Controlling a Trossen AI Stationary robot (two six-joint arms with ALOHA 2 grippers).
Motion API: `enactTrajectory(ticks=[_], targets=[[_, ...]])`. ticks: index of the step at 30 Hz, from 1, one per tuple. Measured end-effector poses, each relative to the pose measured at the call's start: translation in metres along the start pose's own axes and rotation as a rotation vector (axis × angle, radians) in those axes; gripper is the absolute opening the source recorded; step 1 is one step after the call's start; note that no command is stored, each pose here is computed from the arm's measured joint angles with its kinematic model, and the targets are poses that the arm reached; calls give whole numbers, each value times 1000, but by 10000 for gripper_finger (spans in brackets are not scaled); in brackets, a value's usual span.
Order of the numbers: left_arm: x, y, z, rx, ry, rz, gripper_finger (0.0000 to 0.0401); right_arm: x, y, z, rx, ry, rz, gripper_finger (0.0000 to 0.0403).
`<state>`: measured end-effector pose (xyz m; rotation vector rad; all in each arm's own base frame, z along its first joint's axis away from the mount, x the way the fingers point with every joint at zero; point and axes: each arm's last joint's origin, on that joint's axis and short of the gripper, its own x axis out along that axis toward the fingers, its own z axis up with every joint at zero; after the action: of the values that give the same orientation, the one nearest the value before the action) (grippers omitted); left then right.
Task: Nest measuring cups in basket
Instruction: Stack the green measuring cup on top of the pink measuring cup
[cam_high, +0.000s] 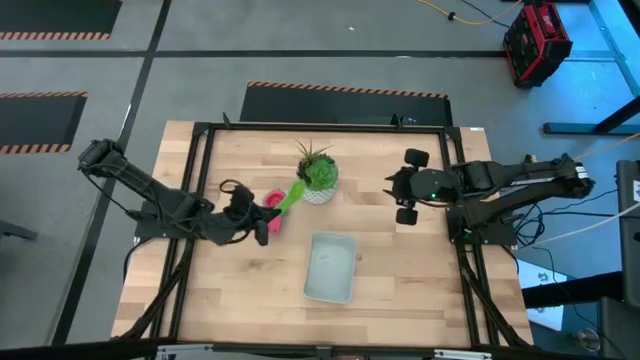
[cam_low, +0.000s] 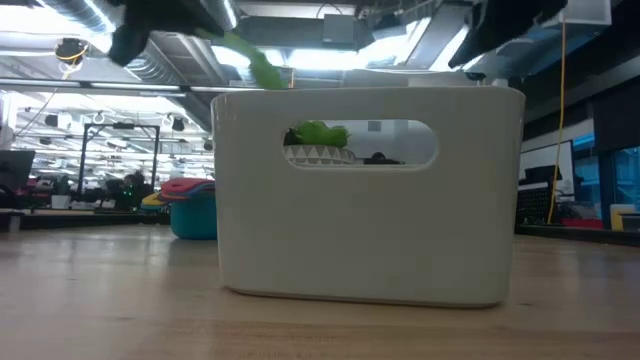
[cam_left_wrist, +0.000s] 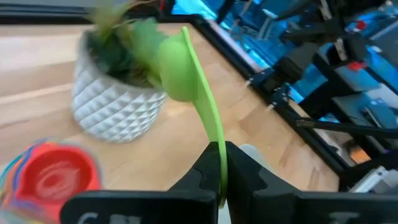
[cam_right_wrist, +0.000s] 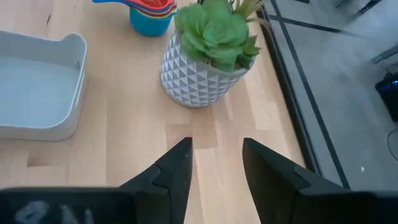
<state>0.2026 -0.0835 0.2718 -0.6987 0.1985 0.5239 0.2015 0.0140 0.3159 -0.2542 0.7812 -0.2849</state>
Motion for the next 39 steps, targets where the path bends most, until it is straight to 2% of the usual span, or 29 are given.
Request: enactTrajectory(ticks=[9,22,29,39], targets=[[-10,10,-24,-109,1,117,0,16,8,-23,-3,0,0,145],[11,17,-60,-142,-13,251,0,21,11,-26,-2,-12,0,145],[15,24,-69,-182,-15,315,0,21,11,-25,-5,-14,1,145],[18,27,-72,-233,23,344,0,21,11,-25,-3,-16,1,145]])
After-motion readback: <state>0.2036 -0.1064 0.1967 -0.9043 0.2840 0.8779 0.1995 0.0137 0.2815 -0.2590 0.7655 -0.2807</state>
